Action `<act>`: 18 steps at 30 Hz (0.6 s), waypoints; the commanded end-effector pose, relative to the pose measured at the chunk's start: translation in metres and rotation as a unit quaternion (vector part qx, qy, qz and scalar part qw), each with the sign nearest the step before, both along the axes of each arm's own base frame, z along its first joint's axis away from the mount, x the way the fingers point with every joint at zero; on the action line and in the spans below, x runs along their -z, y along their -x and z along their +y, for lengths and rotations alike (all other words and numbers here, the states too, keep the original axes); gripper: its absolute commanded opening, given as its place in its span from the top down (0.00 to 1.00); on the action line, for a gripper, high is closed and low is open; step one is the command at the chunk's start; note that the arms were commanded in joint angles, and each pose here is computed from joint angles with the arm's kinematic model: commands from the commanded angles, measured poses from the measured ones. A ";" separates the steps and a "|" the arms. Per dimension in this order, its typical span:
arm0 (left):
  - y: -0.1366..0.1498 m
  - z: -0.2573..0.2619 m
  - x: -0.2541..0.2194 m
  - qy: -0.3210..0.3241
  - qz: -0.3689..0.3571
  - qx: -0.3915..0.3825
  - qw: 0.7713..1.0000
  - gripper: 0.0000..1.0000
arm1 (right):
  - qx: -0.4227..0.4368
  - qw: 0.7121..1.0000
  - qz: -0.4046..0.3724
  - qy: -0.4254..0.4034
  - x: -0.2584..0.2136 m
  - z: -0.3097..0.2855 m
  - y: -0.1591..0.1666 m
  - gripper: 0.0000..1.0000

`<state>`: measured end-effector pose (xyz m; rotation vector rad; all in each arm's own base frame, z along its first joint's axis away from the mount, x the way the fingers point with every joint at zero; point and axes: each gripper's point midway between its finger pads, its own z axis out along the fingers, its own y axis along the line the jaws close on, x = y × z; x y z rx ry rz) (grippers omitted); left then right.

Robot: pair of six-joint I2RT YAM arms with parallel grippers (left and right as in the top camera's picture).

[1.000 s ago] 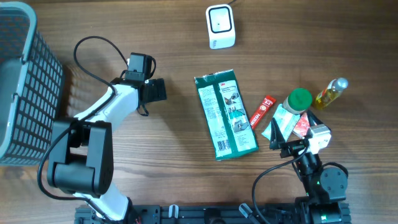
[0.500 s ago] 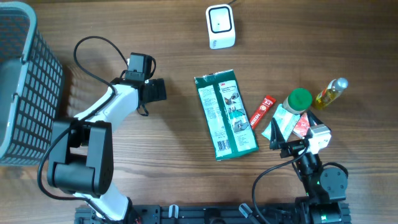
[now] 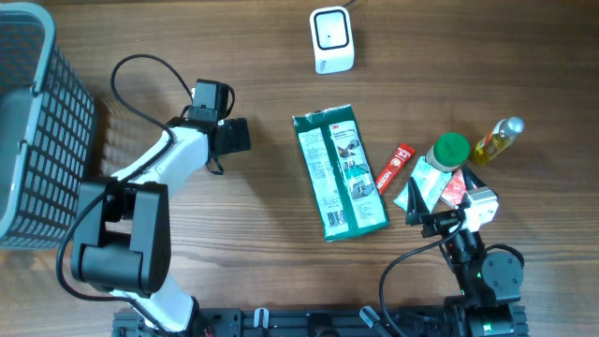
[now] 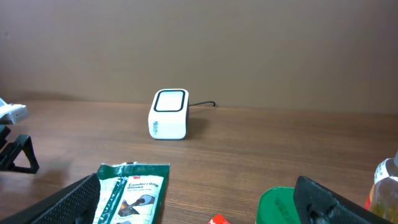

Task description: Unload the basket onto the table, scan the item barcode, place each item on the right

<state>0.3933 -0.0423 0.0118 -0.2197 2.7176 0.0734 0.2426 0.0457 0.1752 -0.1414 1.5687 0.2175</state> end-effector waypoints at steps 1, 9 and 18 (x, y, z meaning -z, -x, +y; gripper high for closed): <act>-0.001 0.000 -0.005 0.000 -0.007 0.009 1.000 0.00 | -0.007 1.000 -0.002 -0.007 -0.001 0.002 0.001 0.00; -0.027 -0.020 -0.077 0.053 -0.122 0.030 0.991 0.00 | -0.008 1.000 -0.002 -0.007 -0.001 0.002 0.001 0.00; 0.070 0.001 -0.370 0.098 -0.488 0.033 0.867 0.00 | -0.007 1.000 -0.002 -0.007 -0.001 0.002 0.001 0.00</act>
